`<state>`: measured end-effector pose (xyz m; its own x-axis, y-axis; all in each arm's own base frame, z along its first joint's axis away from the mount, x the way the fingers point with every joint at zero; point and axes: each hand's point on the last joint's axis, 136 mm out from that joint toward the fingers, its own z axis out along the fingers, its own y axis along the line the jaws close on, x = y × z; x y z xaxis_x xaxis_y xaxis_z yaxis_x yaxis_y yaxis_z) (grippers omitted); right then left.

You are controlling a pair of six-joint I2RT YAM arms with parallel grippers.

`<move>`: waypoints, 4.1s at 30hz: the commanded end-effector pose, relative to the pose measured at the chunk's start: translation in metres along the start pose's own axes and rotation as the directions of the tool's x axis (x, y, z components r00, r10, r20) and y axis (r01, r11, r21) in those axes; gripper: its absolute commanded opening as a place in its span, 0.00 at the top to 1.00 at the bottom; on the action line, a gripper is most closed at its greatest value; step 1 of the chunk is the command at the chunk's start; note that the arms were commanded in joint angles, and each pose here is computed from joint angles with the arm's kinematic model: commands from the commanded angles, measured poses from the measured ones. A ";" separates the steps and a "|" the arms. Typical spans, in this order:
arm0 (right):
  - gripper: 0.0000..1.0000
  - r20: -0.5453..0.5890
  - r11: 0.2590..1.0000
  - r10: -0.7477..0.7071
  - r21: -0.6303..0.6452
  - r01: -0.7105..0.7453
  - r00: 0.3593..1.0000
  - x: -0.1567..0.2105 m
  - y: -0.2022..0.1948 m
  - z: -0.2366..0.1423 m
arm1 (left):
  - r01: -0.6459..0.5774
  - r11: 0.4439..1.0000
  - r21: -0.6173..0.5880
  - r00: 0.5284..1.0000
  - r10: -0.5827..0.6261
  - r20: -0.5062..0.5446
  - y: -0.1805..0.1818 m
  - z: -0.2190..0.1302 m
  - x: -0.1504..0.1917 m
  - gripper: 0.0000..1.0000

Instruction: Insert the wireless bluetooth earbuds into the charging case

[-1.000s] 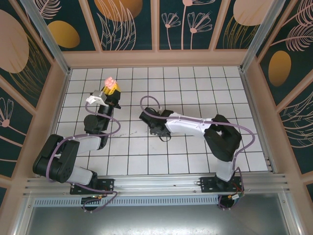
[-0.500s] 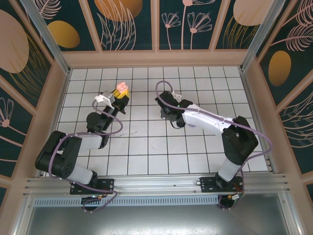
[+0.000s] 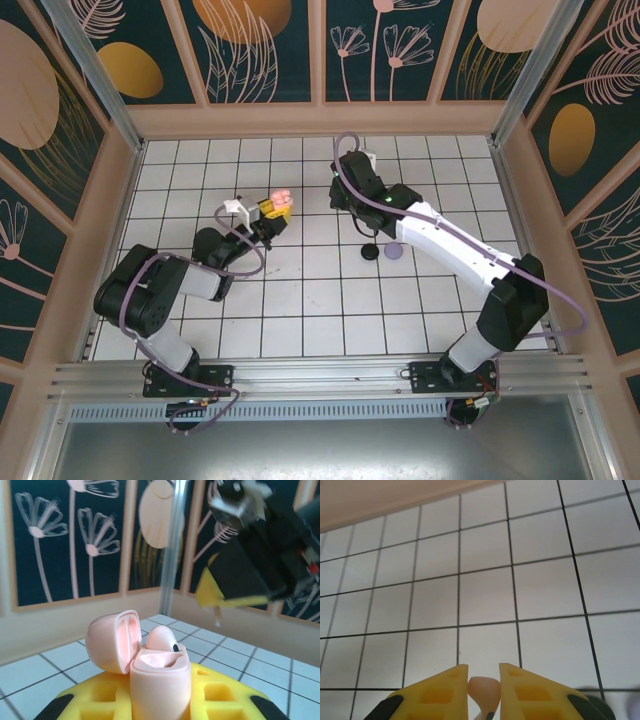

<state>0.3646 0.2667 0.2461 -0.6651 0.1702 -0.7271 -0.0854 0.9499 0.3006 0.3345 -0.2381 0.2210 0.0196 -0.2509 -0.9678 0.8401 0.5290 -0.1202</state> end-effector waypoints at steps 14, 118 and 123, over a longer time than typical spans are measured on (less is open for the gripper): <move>0.81 0.272 0.944 -0.182 -0.222 0.245 0.945 -0.047 0.066 -0.089 | -0.206 0.938 0.280 0.979 0.200 0.049 -0.042 0.051 -0.006 1.00; 0.87 0.168 0.828 -0.468 -0.260 0.497 0.867 0.044 0.081 -0.046 | -0.320 0.879 0.353 0.944 0.266 0.193 -0.072 0.064 -0.076 1.00; 0.89 0.169 0.860 -0.420 -0.239 0.451 0.891 0.033 0.075 -0.046 | -0.320 0.877 0.359 0.945 0.267 0.190 -0.073 0.062 -0.074 1.00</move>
<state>0.3032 0.3348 0.3058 -0.3556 -0.1507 -0.9224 -0.5646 0.8211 0.0835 0.3232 -0.3115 0.2664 0.2031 -0.1677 -0.9647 0.9539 0.2562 0.1563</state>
